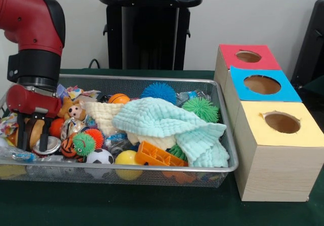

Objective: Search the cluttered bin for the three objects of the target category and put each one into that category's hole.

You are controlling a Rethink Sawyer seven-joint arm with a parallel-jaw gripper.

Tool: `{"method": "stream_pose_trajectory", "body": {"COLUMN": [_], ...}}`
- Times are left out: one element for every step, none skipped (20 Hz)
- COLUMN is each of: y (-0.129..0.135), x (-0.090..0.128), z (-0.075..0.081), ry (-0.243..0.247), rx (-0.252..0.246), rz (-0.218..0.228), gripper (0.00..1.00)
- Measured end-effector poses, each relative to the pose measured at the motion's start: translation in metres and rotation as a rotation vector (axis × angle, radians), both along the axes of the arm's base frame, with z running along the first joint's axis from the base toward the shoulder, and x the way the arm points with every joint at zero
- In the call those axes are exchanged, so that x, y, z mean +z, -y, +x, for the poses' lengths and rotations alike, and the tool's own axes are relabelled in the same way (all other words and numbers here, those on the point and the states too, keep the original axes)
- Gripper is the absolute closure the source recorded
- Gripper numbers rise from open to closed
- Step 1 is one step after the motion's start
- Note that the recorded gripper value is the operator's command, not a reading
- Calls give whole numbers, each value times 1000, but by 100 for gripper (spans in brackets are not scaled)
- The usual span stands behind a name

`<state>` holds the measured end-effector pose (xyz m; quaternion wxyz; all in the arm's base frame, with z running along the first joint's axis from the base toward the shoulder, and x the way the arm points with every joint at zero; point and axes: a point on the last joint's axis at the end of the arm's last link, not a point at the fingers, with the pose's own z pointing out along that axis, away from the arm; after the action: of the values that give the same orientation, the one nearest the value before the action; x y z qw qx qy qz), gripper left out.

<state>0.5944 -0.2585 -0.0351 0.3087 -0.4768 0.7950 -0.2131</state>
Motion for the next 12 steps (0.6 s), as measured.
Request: {"method": "stream_pose_trajectory", "body": {"y": [0, 0, 0, 0, 1, 1, 1, 1, 2, 2, 3, 3], "x": [0, 0, 0, 0, 0, 0, 0, 0, -1, -1, -1, -1], "z": [0, 0, 0, 0, 0, 0, 0, 0, 0, 0, 0, 0], "ry": [0, 0, 0, 1, 1, 2, 3, 4, 6, 7, 9, 10], "rx": [0, 0, -1, -1, -2, -3, -4, -5, -5, -4, -5, -5], "rz": [0, 0, 1, 1, 2, 3, 5, 6, 9, 12, 15, 18], "gripper": [0, 0, 0, 0, 0, 0, 0, 0, 0, 0, 0, 0]}}
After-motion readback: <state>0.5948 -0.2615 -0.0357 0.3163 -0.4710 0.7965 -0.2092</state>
